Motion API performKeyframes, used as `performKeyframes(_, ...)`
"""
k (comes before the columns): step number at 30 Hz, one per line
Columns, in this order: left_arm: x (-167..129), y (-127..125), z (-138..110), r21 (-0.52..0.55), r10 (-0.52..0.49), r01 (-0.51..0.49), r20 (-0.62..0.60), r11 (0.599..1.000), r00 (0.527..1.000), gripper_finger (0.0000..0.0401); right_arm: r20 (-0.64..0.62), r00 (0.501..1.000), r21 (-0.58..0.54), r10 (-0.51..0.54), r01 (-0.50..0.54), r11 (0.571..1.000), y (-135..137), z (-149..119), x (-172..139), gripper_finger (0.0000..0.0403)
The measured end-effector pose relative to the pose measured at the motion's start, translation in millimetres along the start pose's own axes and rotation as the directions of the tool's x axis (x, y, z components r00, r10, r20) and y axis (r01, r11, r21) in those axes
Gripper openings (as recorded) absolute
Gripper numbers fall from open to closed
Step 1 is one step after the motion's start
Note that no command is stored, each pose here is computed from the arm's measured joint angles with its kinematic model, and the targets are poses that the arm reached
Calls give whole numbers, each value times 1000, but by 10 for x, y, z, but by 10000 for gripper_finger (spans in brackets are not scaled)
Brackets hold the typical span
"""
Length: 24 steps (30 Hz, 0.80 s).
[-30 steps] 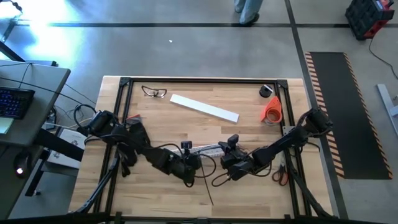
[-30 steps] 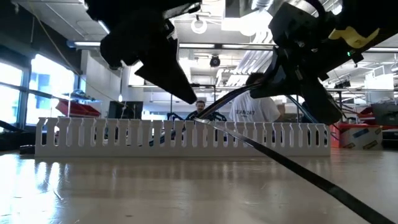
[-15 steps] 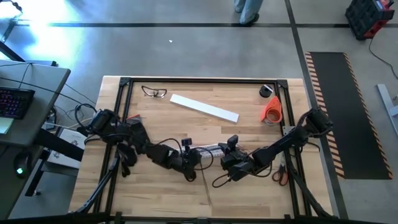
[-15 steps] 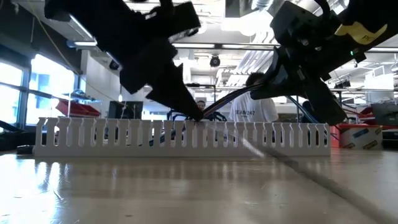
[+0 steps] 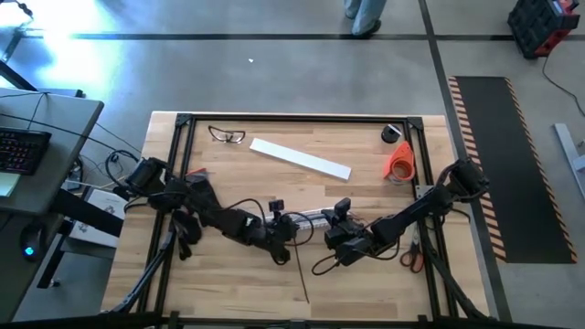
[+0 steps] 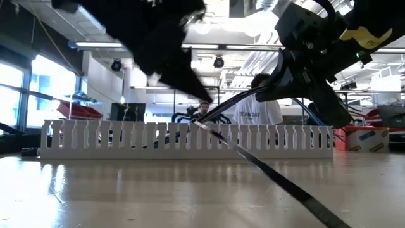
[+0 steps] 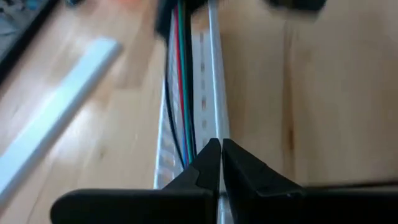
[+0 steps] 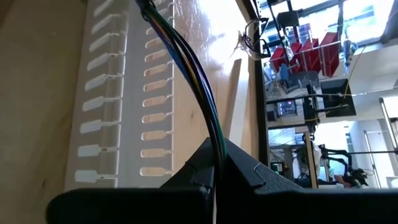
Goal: Ziptie cables
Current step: Put the ziptied cables into the the white cable duct
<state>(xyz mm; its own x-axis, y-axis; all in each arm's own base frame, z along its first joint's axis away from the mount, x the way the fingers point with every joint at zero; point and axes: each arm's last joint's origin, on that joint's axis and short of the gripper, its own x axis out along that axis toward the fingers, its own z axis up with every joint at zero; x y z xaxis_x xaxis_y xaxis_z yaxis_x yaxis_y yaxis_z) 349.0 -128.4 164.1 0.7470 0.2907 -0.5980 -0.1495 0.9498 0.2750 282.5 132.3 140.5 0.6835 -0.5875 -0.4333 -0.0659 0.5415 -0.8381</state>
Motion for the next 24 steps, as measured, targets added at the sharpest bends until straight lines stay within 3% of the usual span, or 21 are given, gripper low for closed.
performKeyframes(12, -26, 26, -113, -26, -57, 54, -121, 998, 991, 0, -30, 1000, -44, -6, 5, 999, 8, -42, -1, 0)
performKeyframes(24, 30, 21, -149, -9, -28, 27, -135, 1000, 990, 0, -37, 999, -52, -16, 14, 999, 7, -50, -1, 0)
